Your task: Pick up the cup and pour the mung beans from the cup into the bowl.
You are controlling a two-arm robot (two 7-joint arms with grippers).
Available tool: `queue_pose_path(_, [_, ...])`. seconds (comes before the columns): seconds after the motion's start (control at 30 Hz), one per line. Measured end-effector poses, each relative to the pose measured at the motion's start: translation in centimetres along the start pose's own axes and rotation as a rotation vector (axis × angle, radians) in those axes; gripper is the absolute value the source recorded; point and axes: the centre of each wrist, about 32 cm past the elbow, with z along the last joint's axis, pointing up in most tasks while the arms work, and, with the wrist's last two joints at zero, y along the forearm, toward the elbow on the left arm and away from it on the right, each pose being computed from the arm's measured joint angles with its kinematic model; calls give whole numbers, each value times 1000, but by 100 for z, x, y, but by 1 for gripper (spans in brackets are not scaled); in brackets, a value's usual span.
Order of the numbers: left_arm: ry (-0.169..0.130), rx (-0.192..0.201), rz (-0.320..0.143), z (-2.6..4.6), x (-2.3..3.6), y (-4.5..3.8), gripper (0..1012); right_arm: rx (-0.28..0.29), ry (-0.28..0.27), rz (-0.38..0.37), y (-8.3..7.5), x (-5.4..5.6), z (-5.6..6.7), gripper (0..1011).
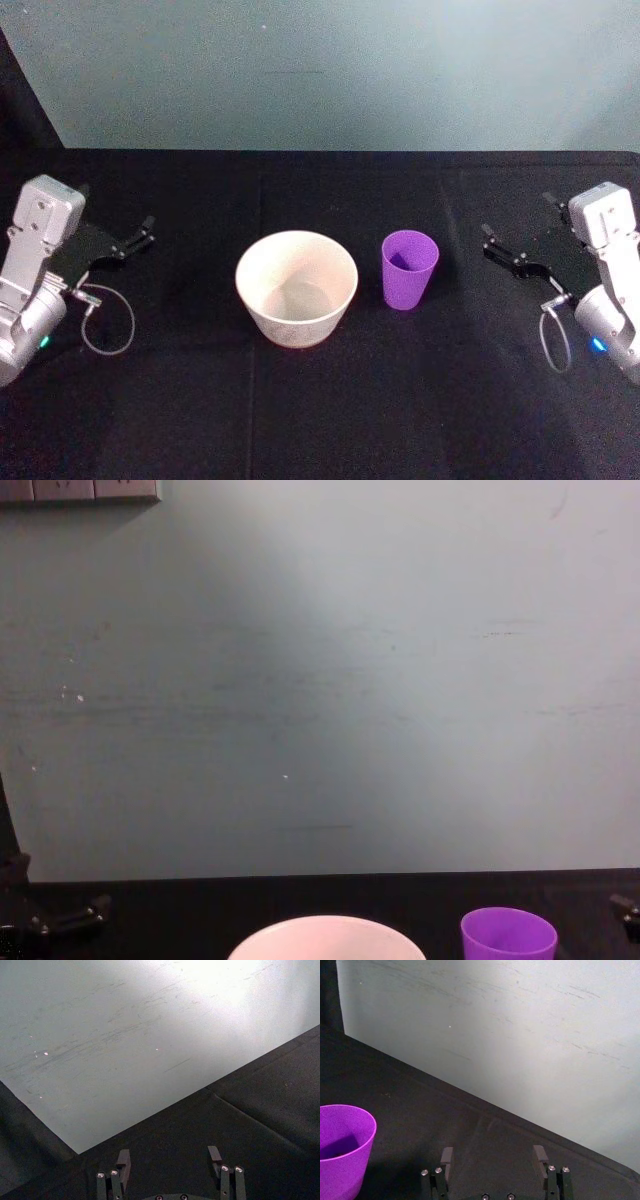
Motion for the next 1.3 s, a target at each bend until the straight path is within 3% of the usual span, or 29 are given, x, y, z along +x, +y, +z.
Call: queue_pose_path(1.3, [0, 0, 0, 0, 0, 0, 1000, 0, 0, 0, 0, 0, 0, 1003])
